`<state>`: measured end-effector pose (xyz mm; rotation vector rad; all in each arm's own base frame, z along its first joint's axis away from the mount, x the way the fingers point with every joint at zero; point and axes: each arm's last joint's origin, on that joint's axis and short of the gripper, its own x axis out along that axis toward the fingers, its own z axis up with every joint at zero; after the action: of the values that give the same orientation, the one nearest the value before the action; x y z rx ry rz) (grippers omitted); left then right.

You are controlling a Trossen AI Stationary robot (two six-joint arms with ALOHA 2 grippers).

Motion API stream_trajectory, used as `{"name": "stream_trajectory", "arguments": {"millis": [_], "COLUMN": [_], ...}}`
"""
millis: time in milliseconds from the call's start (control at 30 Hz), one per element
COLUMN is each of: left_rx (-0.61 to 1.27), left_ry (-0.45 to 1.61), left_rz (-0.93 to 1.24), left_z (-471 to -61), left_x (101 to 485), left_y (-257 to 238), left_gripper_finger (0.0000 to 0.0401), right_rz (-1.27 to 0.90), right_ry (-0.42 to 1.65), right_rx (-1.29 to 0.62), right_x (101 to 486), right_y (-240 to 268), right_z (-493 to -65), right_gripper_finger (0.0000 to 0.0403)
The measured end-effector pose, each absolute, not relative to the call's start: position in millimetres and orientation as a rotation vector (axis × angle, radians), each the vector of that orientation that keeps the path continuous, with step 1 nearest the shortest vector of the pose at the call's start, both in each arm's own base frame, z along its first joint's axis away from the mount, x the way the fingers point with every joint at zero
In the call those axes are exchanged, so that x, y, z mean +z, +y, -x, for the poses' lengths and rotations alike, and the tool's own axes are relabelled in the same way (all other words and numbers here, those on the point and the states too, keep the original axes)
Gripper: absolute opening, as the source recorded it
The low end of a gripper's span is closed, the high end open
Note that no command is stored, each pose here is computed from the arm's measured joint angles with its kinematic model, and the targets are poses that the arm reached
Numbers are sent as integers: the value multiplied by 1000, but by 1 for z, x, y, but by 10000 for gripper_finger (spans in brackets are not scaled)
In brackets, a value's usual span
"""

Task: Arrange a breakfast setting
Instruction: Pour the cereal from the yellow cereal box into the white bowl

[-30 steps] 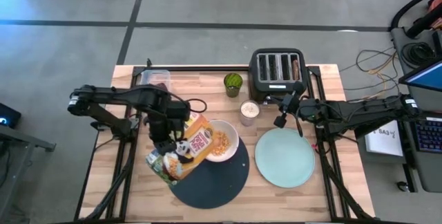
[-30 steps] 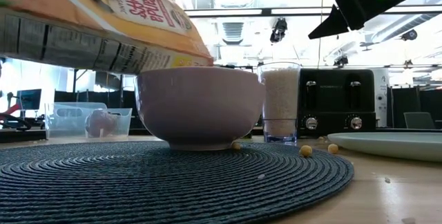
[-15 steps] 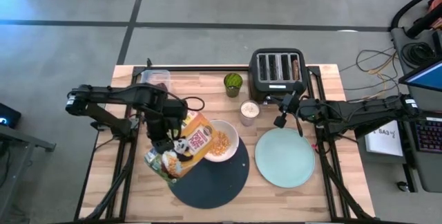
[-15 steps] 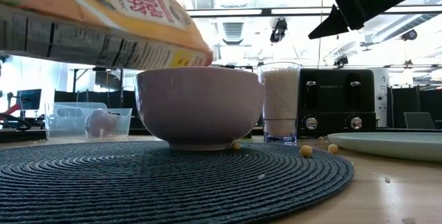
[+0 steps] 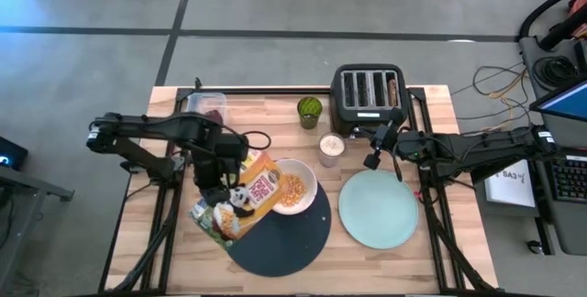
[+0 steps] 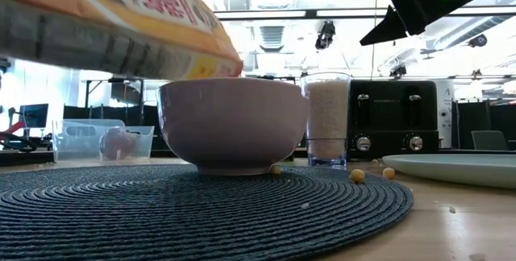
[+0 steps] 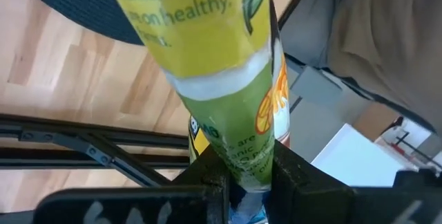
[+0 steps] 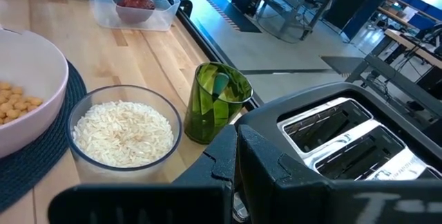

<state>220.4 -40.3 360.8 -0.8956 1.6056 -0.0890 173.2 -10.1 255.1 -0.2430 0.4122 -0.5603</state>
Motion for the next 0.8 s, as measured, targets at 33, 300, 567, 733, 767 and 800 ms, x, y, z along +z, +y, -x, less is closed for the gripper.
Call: {"name": "stream_trajectory", "arguments": {"millis": [33, 300, 567, 733, 767, 800], "left_rx": [-90, -103, -97, -54, -44, -34], "left_ry": [1600, 1616, 1592, 1591, 1589, 1600], "left_rz": [897, 915, 890, 906, 906, 909], "left_z": [-218, -217, -220, -217, -219, -219], "left_x": [363, 363, 362, 364, 363, 362], "left_y": [-40, -43, -46, -45, -45, -45], "left_gripper_finger": [30, 30, 30, 30, 30, 30], "right_rz": [245, 244, 249, 250, 250, 250], "right_ry": [413, 412, 414, 415, 415, 415], "right_rx": [-560, -560, -559, -558, -558, -559], "right_x": [255, 255, 255, 255, 255, 255], "right_y": [-10, -10, -10, -10, -10, -10], "right_z": [-173, -173, -173, -173, -173, -173], "right_gripper_finger": [9, 9, 9, 9, 9, 9]}}
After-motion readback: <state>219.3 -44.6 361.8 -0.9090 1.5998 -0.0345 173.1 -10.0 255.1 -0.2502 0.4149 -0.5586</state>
